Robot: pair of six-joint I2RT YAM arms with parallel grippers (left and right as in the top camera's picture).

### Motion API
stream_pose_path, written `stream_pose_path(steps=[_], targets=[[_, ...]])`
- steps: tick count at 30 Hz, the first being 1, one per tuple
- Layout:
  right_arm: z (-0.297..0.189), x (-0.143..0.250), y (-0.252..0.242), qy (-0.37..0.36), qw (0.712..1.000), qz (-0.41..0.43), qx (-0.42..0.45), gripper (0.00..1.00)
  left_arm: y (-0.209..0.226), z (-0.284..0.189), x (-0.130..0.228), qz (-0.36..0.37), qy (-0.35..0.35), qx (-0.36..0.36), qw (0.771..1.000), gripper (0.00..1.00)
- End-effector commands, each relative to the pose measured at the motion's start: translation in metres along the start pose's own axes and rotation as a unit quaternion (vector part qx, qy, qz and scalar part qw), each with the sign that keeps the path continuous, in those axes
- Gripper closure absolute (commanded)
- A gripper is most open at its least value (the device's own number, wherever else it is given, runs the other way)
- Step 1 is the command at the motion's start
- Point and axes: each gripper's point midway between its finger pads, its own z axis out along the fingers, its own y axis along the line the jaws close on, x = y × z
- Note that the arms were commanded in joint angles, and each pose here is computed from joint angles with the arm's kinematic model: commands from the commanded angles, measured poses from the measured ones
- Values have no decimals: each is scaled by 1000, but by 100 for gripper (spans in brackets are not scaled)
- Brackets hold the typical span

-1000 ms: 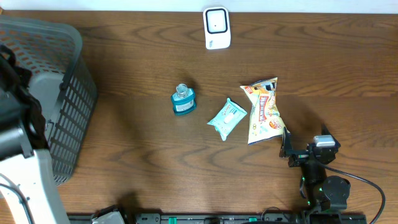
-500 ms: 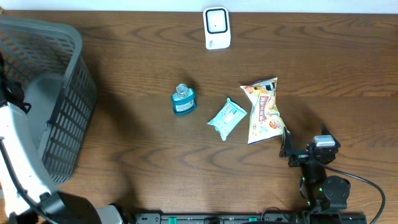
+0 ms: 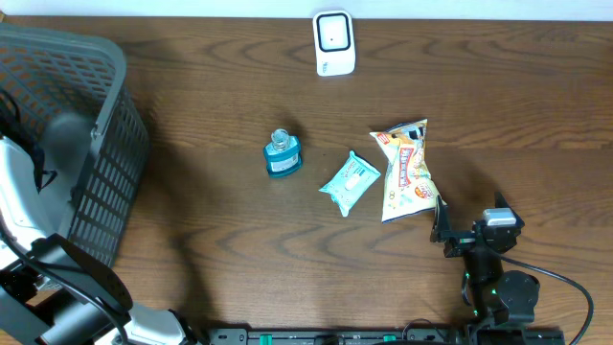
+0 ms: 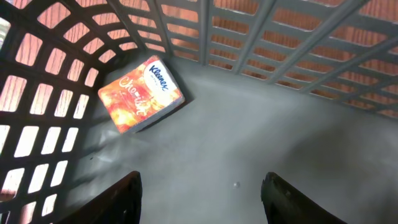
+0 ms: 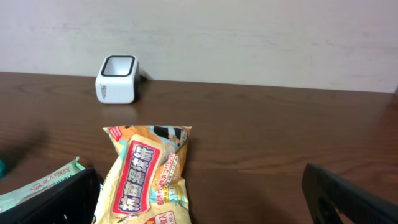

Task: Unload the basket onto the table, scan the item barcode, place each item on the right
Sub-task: 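Reach the left gripper into the basket and grasp the orange Kleenex pack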

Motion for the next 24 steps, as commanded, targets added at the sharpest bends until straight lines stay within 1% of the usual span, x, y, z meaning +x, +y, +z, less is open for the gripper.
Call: stream_pose_path(steps=[1, 7, 9, 12, 15, 16, 24], targets=[[0, 1, 2, 1, 1000, -2, -3, 1, 12, 12, 7, -1, 9, -23, 1000, 37], [0, 1, 2, 1, 1000, -2, -3, 1, 44, 41, 10, -10, 24, -61, 998, 37], [0, 1, 2, 1, 1000, -2, -3, 1, 49, 50, 9, 19, 24, -61, 998, 38], [0, 1, 1, 1, 1000, -2, -3, 1, 47, 61, 6, 92, 16, -48, 994, 37], [0, 1, 2, 1, 1000, -2, -3, 1, 40, 70, 6, 191, 2, -31, 981, 37], [0, 1, 2, 1, 1000, -2, -3, 1, 40, 72, 6, 202, 0, -29, 979, 37], [0, 1, 2, 1, 1000, -2, -3, 1, 44, 87, 0, 206, -16, -24, 978, 37]])
